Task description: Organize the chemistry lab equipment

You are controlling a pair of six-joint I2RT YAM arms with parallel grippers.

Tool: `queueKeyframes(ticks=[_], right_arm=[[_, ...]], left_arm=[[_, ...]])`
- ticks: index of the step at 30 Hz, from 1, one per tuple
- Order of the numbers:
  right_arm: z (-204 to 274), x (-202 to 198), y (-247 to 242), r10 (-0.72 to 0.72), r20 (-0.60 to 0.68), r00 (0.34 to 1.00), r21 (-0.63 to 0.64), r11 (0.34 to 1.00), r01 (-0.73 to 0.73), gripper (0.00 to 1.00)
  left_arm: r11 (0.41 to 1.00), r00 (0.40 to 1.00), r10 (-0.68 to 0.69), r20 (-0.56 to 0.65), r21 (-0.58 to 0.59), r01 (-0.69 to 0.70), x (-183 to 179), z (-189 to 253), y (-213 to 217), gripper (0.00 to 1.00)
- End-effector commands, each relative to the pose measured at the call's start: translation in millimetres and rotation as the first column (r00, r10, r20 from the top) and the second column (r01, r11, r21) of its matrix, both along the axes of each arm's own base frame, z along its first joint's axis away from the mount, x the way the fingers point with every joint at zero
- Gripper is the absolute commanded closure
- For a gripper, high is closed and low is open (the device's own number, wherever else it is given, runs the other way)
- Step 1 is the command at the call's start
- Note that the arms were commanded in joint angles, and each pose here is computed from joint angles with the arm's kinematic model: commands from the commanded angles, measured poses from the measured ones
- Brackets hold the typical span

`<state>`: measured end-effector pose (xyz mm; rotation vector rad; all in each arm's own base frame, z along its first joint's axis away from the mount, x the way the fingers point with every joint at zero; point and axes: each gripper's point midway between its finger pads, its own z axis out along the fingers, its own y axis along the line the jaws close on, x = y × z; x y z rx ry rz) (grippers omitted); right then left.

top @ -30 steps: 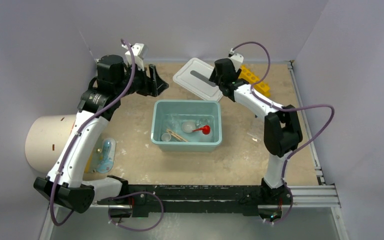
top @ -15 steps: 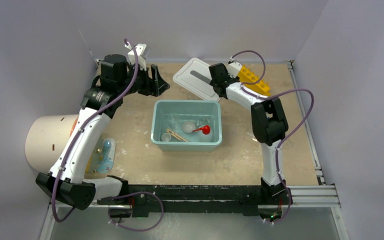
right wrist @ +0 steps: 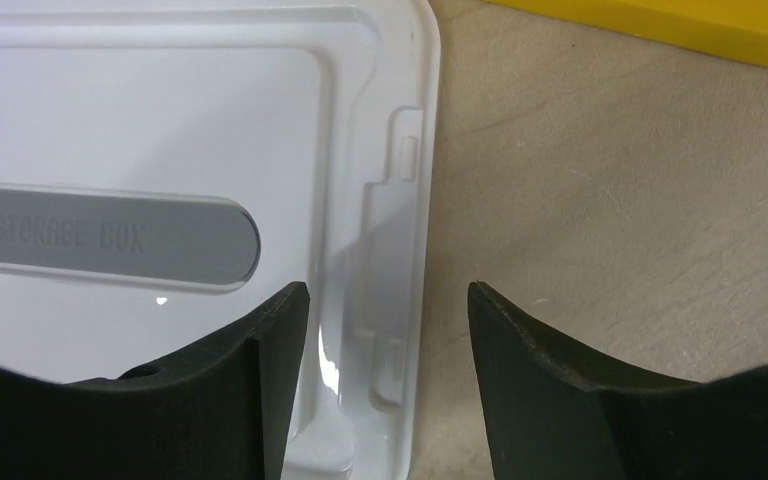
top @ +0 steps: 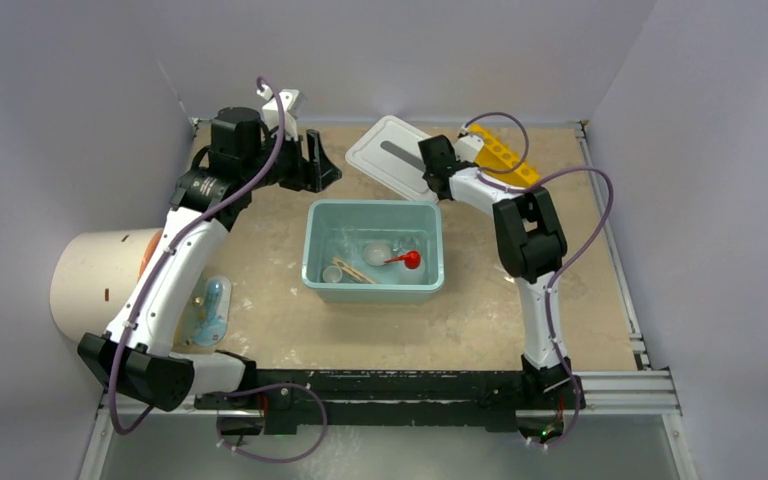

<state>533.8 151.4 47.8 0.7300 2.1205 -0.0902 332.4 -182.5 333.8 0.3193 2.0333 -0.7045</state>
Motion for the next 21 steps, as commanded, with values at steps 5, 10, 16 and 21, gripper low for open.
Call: queueKeyframes(ticks=[5, 10, 16, 21], right_arm=[[16.2, 16.8, 2.3, -0.036, 0.064, 0.997, 0.031, 0.999, 0.034, 0.38], [11.1, 19.0, 4.5, -0.029, 0.056, 0.998, 0.037, 0.999, 0.027, 0.39], [-0.6, 13.7, 0.8, -0.047, 0.031, 0.998, 0.029, 0.999, 0.046, 0.41], [-7.4, 9.6, 1.1, -0.046, 0.017, 0.999, 0.037, 0.998, 0.045, 0.43]], left_arm=[[1.0, 0.999, 0.003, 0.047, 0.006, -0.003, 5.7, 12.2, 0.1, 0.38], [1.0, 0.999, 0.007, 0.046, 0.011, -0.008, 7.1, 10.5, 0.8, 0.38], [1.0, 0.999, 0.007, 0.04, 0.015, -0.007, 9.4, 7.6, 0.1, 0.38], [1.0, 0.999, 0.005, 0.037, 0.015, -0.006, 10.9, 6.2, -0.6, 0.38]])
